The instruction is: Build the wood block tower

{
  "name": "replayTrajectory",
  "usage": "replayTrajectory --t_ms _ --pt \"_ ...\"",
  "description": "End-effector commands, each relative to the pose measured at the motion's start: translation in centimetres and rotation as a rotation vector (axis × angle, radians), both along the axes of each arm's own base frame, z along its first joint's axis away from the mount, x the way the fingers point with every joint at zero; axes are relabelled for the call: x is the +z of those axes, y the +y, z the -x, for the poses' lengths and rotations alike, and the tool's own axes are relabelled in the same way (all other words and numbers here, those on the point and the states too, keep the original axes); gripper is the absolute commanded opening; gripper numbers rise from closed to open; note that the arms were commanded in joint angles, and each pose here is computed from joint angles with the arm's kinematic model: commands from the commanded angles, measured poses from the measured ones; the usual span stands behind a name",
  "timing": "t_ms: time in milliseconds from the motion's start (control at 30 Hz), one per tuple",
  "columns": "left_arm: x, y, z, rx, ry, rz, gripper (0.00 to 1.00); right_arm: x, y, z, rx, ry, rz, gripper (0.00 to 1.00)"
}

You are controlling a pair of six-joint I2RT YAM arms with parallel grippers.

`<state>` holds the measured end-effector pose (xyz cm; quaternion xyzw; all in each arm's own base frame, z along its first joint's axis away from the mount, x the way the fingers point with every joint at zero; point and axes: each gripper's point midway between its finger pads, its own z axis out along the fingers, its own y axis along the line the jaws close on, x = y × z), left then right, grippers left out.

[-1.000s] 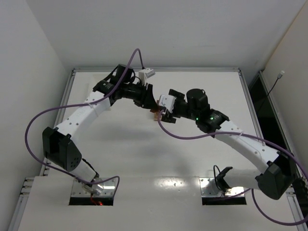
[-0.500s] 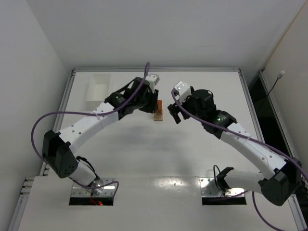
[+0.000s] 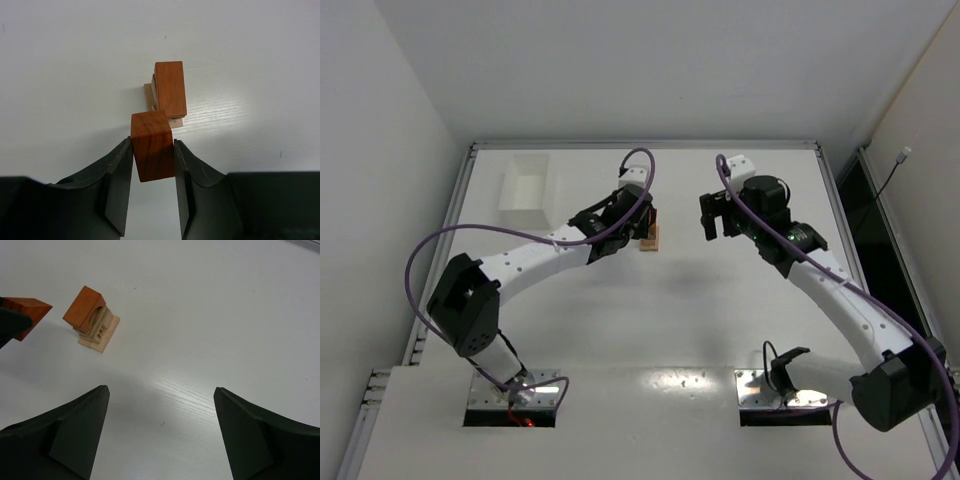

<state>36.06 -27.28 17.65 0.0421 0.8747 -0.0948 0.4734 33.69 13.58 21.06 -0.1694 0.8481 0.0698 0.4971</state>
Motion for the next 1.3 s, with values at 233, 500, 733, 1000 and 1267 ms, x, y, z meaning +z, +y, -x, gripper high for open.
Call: replayTrajectory --t_ms 233,500,733,1000,1267 --pt "3.3 -3.0 -2.8 0.012 -0.090 0.108 0.00 2.2 -1.0 -0.9 -0.051 -0.052 -0.109 0.83" --pt "1.6 -4.1 -3.9 -0.006 -0.044 0.073 0.00 2.1 -1.7 -1.4 -0.066 -0.052 -0.117 0.83" --pt "0.9 -3.5 -4.9 0.015 -0.035 0.064 0.00 1.9 -2.1 -2.0 -0.069 -0.048 -0.128 0.83" --pt "0.2 -3.6 -5.5 0.007 -0.028 0.045 0.00 1.8 -1.9 -2.7 -0.052 -0.038 -0.143 0.83" --pt "0.3 -4.0 -6.3 -0.008 -0.026 0.039 0.00 1.5 -1.8 -3.0 -0.044 -0.025 -0.148 0.83"
